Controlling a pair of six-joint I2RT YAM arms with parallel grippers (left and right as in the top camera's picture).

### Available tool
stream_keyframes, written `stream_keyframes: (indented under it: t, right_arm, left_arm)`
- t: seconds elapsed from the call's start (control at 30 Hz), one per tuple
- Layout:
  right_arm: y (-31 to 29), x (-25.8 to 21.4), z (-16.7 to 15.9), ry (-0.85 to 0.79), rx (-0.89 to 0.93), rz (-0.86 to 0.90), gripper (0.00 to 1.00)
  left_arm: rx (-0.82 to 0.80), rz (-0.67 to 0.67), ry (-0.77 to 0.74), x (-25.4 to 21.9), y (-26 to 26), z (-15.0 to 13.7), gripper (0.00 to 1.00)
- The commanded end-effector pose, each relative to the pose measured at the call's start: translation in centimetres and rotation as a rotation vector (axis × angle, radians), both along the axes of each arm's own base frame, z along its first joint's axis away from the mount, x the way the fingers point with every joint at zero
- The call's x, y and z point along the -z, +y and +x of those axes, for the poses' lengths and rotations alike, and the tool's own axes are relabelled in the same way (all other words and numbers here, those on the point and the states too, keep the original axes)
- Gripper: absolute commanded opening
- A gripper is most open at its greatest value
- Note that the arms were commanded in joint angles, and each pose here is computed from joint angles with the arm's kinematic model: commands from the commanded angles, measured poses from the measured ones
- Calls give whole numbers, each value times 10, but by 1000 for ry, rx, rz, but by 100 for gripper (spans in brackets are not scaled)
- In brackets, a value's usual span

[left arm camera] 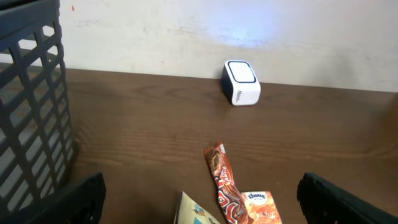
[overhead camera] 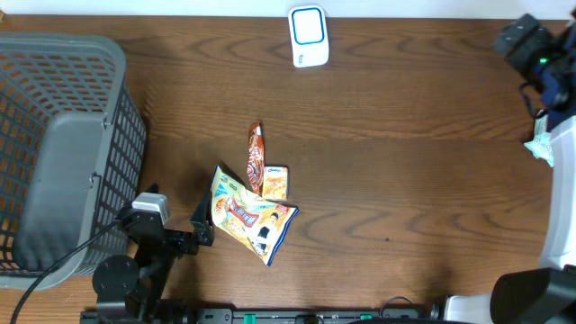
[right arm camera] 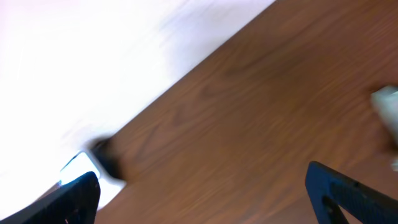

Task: Scan the item barcode
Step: 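Reach the right gripper back to the snacks near table center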

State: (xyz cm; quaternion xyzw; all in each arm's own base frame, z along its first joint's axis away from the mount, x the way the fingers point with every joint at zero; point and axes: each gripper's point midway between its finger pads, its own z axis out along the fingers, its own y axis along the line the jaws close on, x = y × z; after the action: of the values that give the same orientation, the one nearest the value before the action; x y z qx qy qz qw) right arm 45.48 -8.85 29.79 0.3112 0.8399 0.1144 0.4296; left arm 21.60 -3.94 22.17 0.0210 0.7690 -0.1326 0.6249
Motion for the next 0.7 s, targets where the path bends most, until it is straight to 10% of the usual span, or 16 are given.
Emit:
stream_keyframes:
  t: [0.0,0.67]
  right_arm:
    - [66,4,4,15,-139,158,99]
    - [389,156,-99,422,-1108,-92,96]
  left_arm:
    - [21,10,-2,1,-3,-1,98]
    - [21,10,-2,1,-3,-1,98]
